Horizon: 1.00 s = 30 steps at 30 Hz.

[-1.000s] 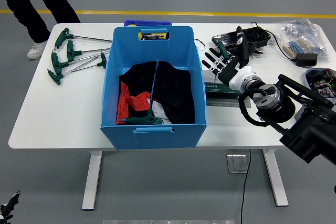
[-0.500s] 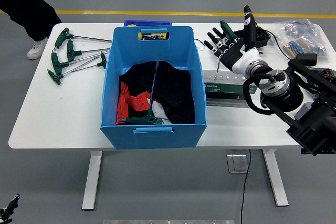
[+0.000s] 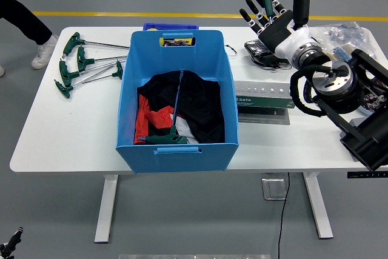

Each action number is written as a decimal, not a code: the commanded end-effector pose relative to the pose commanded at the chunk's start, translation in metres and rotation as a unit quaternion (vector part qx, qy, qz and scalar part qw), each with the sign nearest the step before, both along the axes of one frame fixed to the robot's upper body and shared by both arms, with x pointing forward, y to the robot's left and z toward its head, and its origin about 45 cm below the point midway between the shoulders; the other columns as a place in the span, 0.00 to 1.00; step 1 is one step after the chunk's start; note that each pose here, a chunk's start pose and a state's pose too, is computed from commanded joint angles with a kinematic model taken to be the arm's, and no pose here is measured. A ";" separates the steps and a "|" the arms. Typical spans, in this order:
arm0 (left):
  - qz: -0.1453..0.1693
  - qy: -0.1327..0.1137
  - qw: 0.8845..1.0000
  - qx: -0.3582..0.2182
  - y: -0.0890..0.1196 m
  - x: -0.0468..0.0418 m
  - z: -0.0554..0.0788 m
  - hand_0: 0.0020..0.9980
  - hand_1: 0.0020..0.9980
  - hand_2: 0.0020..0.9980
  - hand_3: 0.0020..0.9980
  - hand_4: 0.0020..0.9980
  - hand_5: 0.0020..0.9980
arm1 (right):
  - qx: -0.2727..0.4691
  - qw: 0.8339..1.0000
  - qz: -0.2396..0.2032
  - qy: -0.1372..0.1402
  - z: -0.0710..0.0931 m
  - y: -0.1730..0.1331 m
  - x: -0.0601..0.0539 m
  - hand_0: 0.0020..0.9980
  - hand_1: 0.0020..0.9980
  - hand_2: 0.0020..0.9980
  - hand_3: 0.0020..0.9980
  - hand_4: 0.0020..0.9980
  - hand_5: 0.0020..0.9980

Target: Lift tool from toolbox,place it in box,lift tool from toolbox,place it in box

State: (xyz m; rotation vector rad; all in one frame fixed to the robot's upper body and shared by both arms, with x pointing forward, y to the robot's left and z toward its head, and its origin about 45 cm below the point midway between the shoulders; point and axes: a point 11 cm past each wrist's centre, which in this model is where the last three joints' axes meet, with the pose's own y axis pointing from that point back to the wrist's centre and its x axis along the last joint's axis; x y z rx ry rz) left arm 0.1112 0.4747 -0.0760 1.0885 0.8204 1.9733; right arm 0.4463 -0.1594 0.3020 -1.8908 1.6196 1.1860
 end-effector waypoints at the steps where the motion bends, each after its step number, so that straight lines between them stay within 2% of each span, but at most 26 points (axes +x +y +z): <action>1: 0.000 0.001 1.000 0.000 0.000 -0.0003 0.000 0.90 0.91 0.92 0.75 0.70 0.79 | 0.003 1.000 0.000 -0.001 0.001 0.001 -0.001 0.53 0.53 0.65 0.77 1.00 0.65; 4: -0.001 0.002 1.000 0.000 0.000 -0.0011 -0.001 0.90 0.91 0.92 0.75 0.70 0.79 | 0.007 1.000 0.000 -0.005 0.004 0.002 -0.003 0.53 0.53 0.65 0.77 1.00 0.65; 5: -0.001 0.002 1.000 0.000 0.000 -0.0013 -0.001 0.90 0.91 0.92 0.75 0.70 0.79 | 0.006 1.000 -0.001 -0.006 0.004 0.003 -0.003 0.47 0.47 0.54 0.60 0.96 0.43; 10: -0.004 0.004 1.000 0.000 0.000 -0.0018 -0.001 0.90 0.91 0.92 0.75 0.70 0.79 | -0.013 1.000 -0.007 -0.016 0.005 0.002 -0.004 0.47 0.47 0.54 0.60 0.96 0.43; 11: -0.004 0.004 1.000 0.000 -0.001 -0.0018 -0.001 0.90 0.91 0.92 0.75 0.70 0.79 | -0.017 1.000 -0.009 -0.018 0.004 0.002 -0.004 0.44 0.40 0.45 0.52 0.84 0.18; 16: -0.005 0.005 1.000 0.001 -0.001 -0.0013 -0.001 0.90 0.91 0.92 0.75 0.70 0.79 | -0.034 0.999 -0.016 -0.022 0.003 -0.002 -0.002 0.44 0.40 0.45 0.52 0.84 0.18; 17: -0.006 0.005 1.000 0.001 0.000 -0.0012 -0.001 0.90 0.91 0.91 0.75 0.70 0.79 | -0.036 0.999 -0.018 -0.023 0.003 -0.003 -0.002 0.43 0.34 0.38 0.43 0.68 0.00; 22: -0.005 0.004 1.000 0.002 0.000 -0.0006 0.000 0.90 0.91 0.91 0.75 0.70 0.79 | -0.047 0.998 -0.024 -0.034 0.006 -0.008 0.001 0.43 0.34 0.38 0.43 0.68 0.00; 23: -0.004 0.004 1.000 0.002 0.001 -0.0005 0.000 0.90 0.91 0.91 0.75 0.70 0.79 | -0.049 0.998 -0.025 -0.037 0.006 -0.009 0.001 0.43 0.34 0.38 0.44 0.63 0.00; 28: -0.004 0.003 1.000 0.001 0.000 0.0002 0.000 0.90 0.91 0.91 0.75 0.70 0.79 | -0.059 0.997 -0.028 -0.047 0.007 -0.011 0.003 0.43 0.34 0.38 0.44 0.63 0.00; 29: -0.004 0.003 1.000 0.000 -0.001 0.0004 0.000 0.90 0.91 0.91 0.75 0.70 0.79 | -0.059 0.997 -0.028 -0.047 0.007 -0.012 0.004 0.40 0.34 0.37 0.44 0.55 0.00; 30: -0.004 0.002 1.000 0.000 -0.001 0.0006 0.000 0.90 0.91 0.91 0.75 0.70 0.79 | -0.058 0.997 -0.028 -0.047 0.007 -0.012 0.004 0.40 0.34 0.37 0.44 0.55 0.00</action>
